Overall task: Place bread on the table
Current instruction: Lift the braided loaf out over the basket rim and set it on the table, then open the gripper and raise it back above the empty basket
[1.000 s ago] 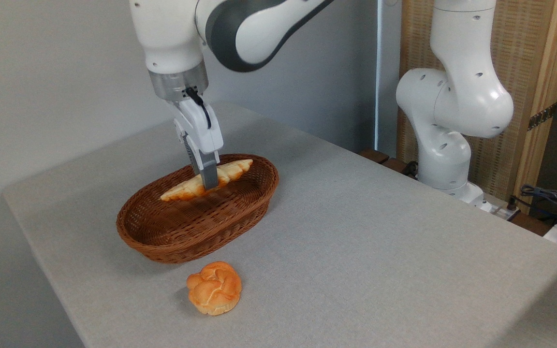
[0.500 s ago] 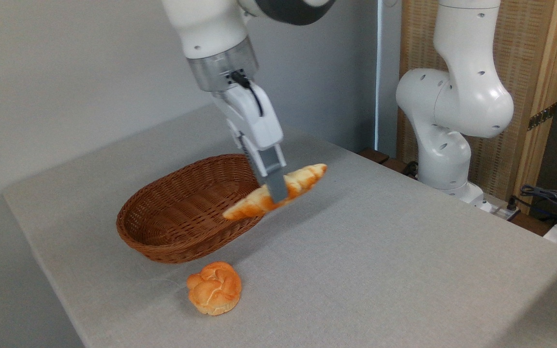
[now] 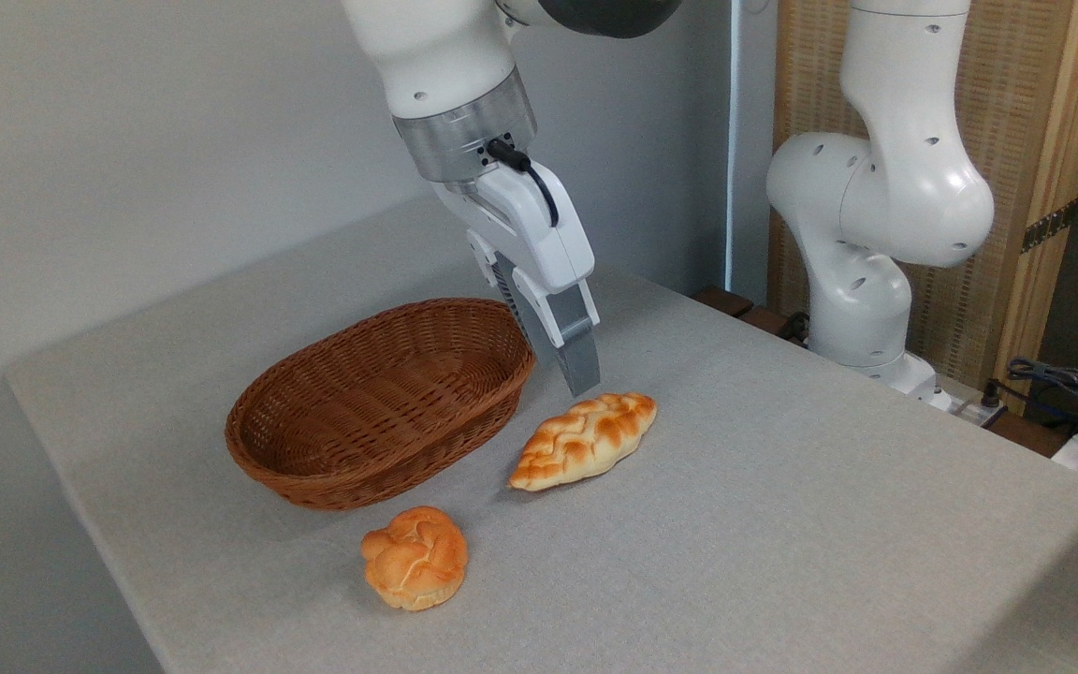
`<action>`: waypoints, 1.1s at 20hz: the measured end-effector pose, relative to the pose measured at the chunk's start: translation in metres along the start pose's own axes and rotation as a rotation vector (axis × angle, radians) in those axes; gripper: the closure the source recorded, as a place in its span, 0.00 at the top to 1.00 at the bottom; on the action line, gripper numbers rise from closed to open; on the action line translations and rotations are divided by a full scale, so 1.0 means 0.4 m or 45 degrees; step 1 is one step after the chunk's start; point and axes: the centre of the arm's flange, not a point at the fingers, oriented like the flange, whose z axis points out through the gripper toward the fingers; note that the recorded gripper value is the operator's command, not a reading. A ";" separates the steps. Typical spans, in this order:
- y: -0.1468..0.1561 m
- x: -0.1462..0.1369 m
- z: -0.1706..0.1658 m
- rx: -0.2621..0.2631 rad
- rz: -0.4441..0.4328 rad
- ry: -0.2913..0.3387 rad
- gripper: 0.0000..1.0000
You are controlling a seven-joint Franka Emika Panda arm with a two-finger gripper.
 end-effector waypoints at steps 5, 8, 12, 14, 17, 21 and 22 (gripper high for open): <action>-0.003 -0.003 -0.060 0.056 -0.006 0.037 1.00; 0.000 0.006 -0.106 0.083 -0.080 0.085 1.00; -0.014 0.063 -0.156 0.148 -0.191 0.160 1.00; -0.031 0.092 -0.178 0.193 -0.249 0.248 1.00; -0.045 0.105 -0.187 0.210 -0.294 0.303 1.00; -0.046 0.105 -0.190 0.208 -0.298 0.312 1.00; -0.046 0.105 -0.192 0.204 -0.300 0.318 1.00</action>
